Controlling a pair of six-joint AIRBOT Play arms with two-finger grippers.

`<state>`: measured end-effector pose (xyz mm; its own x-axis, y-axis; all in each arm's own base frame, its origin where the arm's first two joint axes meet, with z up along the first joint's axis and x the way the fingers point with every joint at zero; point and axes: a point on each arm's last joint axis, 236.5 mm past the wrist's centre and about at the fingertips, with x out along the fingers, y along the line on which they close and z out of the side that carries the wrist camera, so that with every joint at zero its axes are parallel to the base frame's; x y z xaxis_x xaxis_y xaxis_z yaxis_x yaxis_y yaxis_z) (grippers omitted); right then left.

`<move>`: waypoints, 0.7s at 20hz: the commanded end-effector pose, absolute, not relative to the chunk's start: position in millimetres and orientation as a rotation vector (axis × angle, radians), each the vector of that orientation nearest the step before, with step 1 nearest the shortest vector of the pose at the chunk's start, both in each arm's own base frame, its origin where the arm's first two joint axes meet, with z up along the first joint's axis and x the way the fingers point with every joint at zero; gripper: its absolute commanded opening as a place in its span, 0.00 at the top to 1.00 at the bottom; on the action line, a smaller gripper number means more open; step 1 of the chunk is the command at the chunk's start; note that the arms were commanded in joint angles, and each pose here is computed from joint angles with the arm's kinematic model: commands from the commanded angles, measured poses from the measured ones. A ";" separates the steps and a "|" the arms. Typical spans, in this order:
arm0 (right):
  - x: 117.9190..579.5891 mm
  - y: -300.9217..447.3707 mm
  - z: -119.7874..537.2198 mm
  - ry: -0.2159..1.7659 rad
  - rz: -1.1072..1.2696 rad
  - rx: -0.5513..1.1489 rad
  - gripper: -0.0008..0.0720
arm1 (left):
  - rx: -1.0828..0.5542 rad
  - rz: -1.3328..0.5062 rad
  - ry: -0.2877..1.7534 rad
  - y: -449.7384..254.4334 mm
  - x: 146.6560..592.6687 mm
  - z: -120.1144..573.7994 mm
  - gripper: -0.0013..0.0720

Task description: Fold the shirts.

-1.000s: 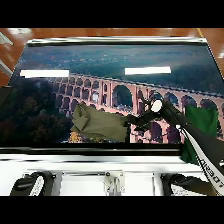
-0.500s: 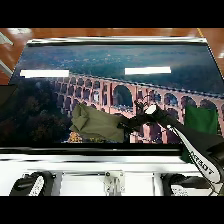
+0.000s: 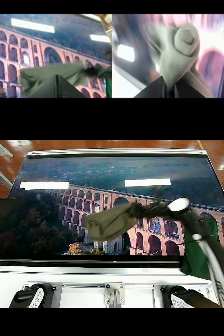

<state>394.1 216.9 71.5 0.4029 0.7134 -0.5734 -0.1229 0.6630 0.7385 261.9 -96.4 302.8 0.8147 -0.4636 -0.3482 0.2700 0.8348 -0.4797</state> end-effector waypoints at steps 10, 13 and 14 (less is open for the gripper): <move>405.3 -136.5 242.4 0.480 -0.046 0.851 0.90 | -0.334 -0.465 0.661 -107.3 235.4 264.6 0.92; 381.3 -201.2 239.0 0.415 -0.199 0.885 0.90 | -0.333 -0.465 0.664 -107.4 235.1 264.2 0.92; 371.2 -217.0 233.0 0.421 -0.248 0.879 0.90 | -0.335 -0.465 0.665 -107.3 235.7 263.8 0.92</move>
<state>399.1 -161.2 236.3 0.8962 0.0944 -0.4336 0.2745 0.6499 0.7088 237.7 -106.6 267.4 0.7039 -0.5084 -0.4961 0.3029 0.8466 -0.4377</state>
